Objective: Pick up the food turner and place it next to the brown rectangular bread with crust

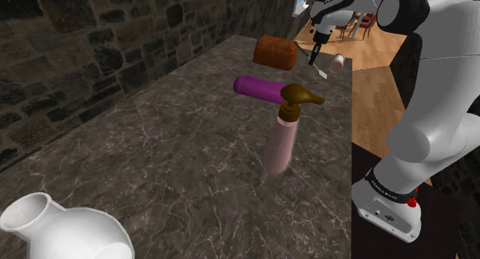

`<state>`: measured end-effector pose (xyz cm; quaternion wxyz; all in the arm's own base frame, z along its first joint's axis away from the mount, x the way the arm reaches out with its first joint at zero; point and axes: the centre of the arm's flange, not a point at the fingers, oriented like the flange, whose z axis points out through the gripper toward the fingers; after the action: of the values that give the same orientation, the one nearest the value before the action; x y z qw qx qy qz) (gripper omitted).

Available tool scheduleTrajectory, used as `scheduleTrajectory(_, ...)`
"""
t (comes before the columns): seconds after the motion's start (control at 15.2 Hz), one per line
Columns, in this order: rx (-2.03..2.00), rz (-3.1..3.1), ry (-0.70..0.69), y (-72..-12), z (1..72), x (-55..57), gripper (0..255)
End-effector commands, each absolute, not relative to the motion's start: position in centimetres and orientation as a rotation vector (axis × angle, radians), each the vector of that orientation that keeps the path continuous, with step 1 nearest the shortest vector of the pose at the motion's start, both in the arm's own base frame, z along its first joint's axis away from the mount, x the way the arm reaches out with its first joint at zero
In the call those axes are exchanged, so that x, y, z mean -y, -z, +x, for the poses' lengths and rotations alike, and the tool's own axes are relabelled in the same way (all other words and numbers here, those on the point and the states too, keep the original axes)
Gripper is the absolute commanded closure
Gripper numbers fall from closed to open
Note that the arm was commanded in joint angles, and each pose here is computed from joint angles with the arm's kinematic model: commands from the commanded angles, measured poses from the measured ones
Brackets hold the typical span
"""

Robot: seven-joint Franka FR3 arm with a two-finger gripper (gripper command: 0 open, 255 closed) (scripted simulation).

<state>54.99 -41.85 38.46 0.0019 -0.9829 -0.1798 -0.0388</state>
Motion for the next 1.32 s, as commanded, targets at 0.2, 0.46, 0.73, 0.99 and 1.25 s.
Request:
scheduleTrajectory(0.2, 0.556, -3.078, 0.102, -35.0, 54.6, 42.0, 255)
scheduleTrajectory(0.46, 0.556, -3.078, 0.102, -35.0, 54.6, 42.0, 255)
scheduleTrajectory(0.73, 0.556, -3.078, 0.102, -35.0, 54.6, 42.0, 255)
scheduleTrajectory(0.99, 0.556, -3.078, 0.102, -35.0, 54.5, 42.1, 0)
scheduleTrajectory(1.25, 0.556, -3.078, 0.102, -37.7, 54.5, 42.1, 0)
